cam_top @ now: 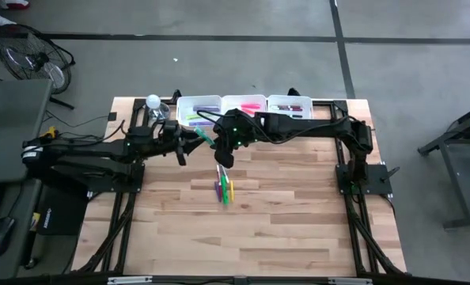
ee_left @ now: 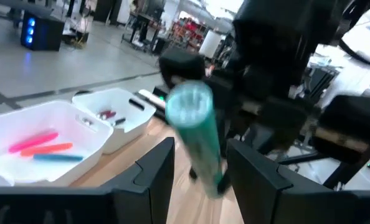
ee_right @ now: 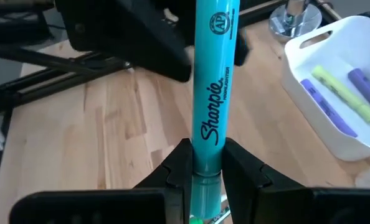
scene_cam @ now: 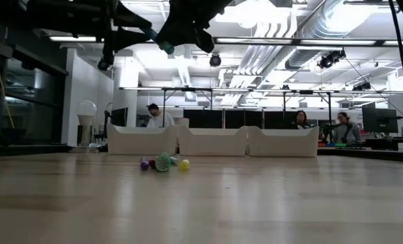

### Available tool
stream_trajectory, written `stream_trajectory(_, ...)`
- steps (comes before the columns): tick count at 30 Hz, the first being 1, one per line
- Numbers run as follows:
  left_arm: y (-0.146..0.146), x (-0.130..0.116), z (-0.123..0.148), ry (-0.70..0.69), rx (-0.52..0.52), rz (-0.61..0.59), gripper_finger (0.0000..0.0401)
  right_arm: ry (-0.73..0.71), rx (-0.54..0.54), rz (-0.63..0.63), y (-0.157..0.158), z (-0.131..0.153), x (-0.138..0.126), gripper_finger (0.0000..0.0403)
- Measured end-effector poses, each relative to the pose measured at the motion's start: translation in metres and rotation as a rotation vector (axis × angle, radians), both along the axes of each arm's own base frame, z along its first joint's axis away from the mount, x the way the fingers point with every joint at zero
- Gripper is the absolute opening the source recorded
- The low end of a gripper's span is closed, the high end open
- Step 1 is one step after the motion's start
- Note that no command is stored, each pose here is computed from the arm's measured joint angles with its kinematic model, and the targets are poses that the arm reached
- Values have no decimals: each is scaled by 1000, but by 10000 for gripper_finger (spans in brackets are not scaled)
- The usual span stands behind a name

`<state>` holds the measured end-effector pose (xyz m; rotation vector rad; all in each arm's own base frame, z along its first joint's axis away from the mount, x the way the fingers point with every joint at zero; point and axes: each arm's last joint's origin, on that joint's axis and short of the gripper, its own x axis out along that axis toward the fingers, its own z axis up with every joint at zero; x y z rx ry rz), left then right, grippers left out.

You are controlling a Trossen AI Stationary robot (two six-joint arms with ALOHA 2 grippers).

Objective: Pick & Place Markers
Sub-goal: Put the light blue highlighter pen into the left white bin

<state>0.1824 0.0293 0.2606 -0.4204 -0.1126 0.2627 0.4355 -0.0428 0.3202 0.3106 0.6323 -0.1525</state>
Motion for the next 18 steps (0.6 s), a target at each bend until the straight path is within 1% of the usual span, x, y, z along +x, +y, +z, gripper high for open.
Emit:
stream_trajectory(6,2,14,3,19,-3,-3,137,11,-14,36,0,-1,-1,55)
stream_trajectory(9,2,18,7,15,-2,-11,115,15,-6,45,0,-1,-1,55)
stream_trajectory(14,2,22,8,18,-10,-39,60,29,-33,72,0,-2,-2,55)
stream_trajectory(18,2,22,8,23,-9,-48,59,31,-36,78,0,-2,-2,54)
